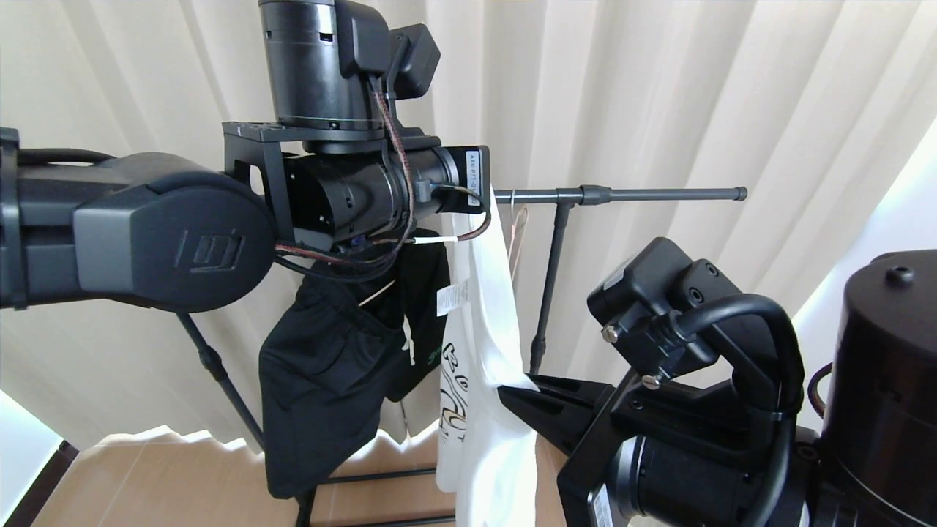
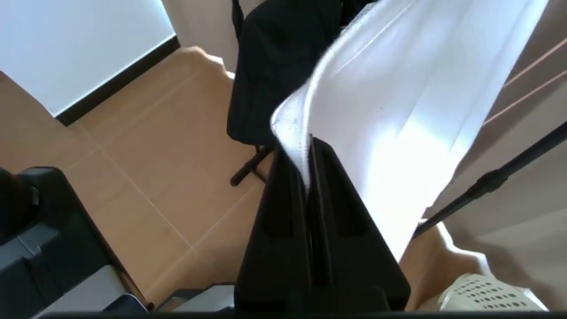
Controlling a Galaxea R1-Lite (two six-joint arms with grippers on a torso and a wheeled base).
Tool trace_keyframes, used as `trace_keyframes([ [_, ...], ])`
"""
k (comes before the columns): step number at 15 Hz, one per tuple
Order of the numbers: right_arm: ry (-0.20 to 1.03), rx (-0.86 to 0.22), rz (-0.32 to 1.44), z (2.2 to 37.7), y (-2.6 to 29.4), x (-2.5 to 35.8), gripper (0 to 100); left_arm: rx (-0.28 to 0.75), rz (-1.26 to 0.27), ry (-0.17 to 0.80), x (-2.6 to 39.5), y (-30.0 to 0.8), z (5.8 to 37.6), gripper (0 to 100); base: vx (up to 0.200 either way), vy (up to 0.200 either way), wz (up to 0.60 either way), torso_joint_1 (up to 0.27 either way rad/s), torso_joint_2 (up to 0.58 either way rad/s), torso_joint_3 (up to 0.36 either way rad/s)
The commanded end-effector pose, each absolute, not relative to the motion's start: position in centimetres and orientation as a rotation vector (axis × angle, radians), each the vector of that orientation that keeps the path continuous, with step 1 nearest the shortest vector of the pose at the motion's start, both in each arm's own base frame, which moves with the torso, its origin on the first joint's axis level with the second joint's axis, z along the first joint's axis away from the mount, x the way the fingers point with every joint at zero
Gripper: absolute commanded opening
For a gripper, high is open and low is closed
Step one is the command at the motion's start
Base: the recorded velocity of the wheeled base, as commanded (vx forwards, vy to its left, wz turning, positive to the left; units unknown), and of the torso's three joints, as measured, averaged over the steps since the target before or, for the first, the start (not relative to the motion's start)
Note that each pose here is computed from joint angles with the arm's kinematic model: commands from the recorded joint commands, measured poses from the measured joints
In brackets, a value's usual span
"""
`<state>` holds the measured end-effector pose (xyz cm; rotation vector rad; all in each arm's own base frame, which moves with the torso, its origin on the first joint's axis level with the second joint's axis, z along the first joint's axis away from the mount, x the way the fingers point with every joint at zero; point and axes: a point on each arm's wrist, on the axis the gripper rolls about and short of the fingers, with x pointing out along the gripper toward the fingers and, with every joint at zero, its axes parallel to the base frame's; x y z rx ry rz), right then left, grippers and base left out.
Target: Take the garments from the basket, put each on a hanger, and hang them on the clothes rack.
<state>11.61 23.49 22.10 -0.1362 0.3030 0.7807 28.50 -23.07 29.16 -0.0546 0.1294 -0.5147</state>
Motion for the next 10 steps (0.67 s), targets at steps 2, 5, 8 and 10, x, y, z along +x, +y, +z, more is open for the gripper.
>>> trace_keyframes([
  [2, 0.28, -0.203, 0.73, 22.2, 21.8, 12.5, 0, -0.051, -0.507, 0.138, 27.5, -22.1, 29.7, 0, 0.0, 0.0, 0.0, 0.0, 0.0, 0.0],
  [5, 0.307, -0.345, 0.656, 22.0, 19.4, 13.7, 0, -0.029, -0.472, 0.18, 26.2, -20.7, 30.5, 0, 0.0, 0.0, 0.0, 0.0, 0.0, 0.0],
  [8, 0.326, -0.374, 0.577, 21.7, 18.4, 15.5, 0, 0.003, -0.454, 0.246, 24.7, -19.5, 30.9, 0, 0.0, 0.0, 0.0, 0.0, 0.0, 0.0],
  [10, 0.337, -0.363, 0.51, 21.4, 18.4, 17.5, 0, 0.027, -0.406, 0.279, 23.9, -18.8, 30.9, 0, 0.0, 0.0, 0.0, 0.0, 0.0, 0.0],
])
